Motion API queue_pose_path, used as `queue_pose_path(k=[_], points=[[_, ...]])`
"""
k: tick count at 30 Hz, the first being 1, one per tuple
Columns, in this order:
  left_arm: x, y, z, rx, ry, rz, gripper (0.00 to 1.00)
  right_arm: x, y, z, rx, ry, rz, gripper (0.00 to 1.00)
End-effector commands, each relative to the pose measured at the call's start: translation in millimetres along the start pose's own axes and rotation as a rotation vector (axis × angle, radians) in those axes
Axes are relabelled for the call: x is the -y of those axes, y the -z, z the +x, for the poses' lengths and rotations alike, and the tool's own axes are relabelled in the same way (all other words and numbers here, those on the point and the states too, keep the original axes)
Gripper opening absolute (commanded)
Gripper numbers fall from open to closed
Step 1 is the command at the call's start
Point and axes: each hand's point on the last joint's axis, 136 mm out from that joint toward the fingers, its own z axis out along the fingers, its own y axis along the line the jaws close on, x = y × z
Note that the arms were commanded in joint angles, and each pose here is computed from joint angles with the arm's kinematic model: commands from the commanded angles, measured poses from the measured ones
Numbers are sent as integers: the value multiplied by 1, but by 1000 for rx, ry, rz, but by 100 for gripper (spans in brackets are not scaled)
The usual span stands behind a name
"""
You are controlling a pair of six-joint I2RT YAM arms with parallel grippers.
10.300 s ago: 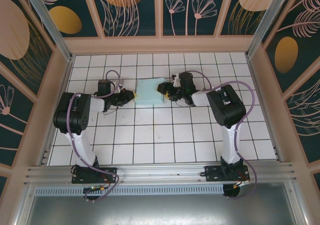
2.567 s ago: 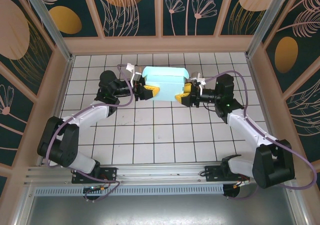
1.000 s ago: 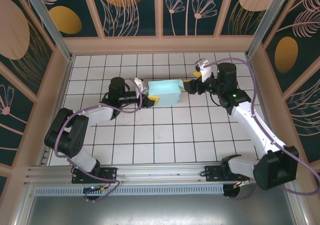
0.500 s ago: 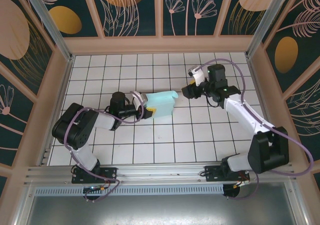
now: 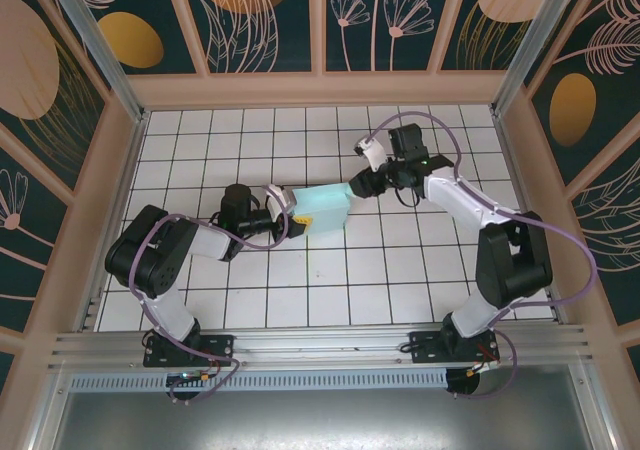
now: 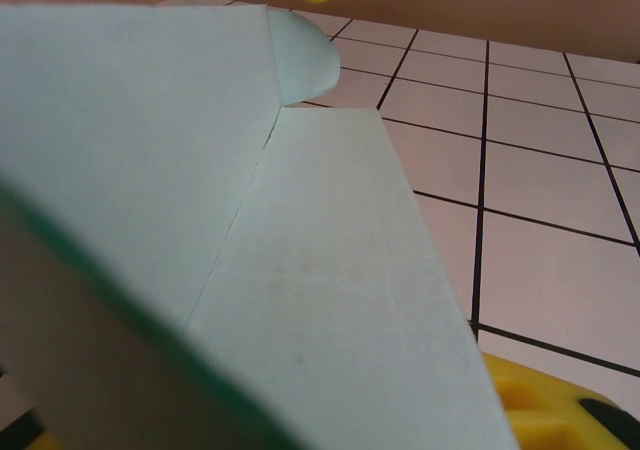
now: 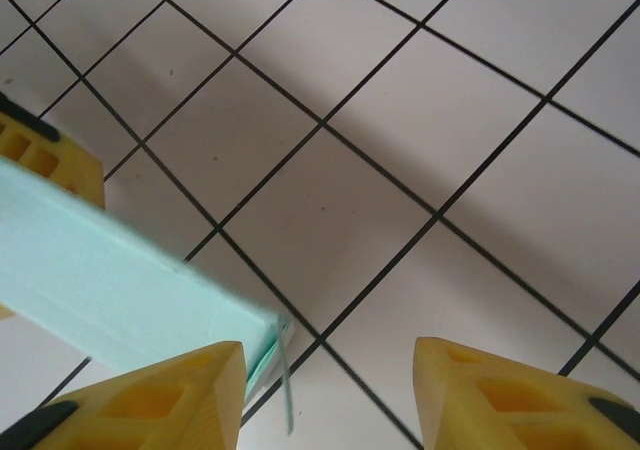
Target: Fold the paper box
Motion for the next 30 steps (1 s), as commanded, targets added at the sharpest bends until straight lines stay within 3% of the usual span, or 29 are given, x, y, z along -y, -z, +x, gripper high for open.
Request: queue_pose_path(k=[1, 12, 18, 20, 24, 26, 28, 30], points=[[1, -2, 16, -48, 15, 2, 32, -2, -6, -4, -22, -7, -28, 39], [1, -2, 18, -55, 20, 4, 33, -14, -8, 7, -57, -7, -104, 37], [0, -4, 19, -58, 24, 6, 33, -18, 1, 4, -10, -22, -131, 50], [-1, -4, 18, -55, 20, 2, 33, -18, 0, 7, -14, -27, -135, 50], [0, -3, 16, -51, 15, 3, 33, -16, -6, 13, -43, -49, -139, 34], [0, -3, 17, -53, 19, 2, 33, -16, -8, 13, -51, -58, -143, 15], [0, -3, 16, -51, 19, 1, 33, -15, -8, 12, -52, -65, -144, 4], [-2, -2, 14, -43, 17, -10, 33, -15, -8, 10, -50, -77, -137, 0]])
